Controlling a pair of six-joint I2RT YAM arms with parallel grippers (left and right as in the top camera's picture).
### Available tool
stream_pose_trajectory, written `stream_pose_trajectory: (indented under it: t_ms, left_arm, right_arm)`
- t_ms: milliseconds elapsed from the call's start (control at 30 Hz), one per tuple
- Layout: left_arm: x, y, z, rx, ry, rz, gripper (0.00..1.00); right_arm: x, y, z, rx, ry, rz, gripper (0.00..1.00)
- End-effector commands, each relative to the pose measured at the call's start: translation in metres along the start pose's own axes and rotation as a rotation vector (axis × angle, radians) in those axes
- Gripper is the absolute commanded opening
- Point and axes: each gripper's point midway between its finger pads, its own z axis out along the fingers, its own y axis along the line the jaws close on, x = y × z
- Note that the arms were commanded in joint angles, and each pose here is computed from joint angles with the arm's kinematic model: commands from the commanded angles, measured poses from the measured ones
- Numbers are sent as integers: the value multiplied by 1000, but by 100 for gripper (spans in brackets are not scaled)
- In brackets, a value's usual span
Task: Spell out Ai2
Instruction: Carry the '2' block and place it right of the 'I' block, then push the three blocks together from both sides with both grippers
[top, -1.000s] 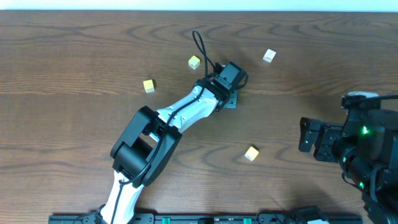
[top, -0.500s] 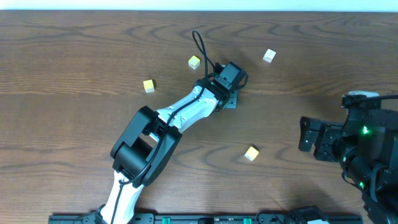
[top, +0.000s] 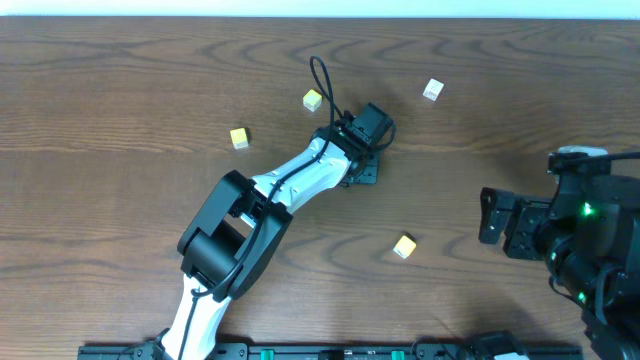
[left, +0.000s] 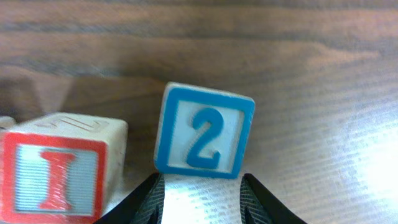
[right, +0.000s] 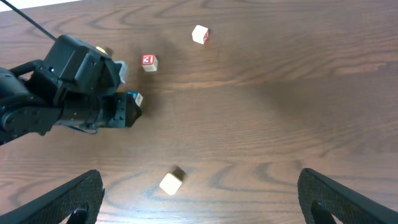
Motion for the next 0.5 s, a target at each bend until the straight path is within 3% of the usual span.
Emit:
stream_pose_trajectory:
  t_ms: [0, 133, 200, 267, 367, 433, 467]
  left_arm:
    - [6, -9, 2, 44, 46, -2, 35]
    - [16, -8, -12, 40, 90, -3, 10]
    - [14, -8, -30, 35, 75, 0, 5]
    - [5, -8, -54, 22, 23, 4, 6]
    - [-11, -4, -103, 5, -81, 12, 6]
    - [-18, 10, -133, -34, -134, 18, 5]
    - [-20, 18, -142, -48, -140, 7, 6]
  right_arm:
    - [-1, 3, -2, -21, -3, -8, 99]
    - [-1, 3, -2, -25, 1, -8, 99]
    - [0, 4, -2, -27, 4, -9, 98]
    - [1, 4, 2, -23, 17, -10, 74]
    - [5, 6, 20, -16, 73, -14, 23]
    - [11, 15, 40, -50, 137, -13, 4]
    - [13, 21, 51, -77, 168, -10, 1]
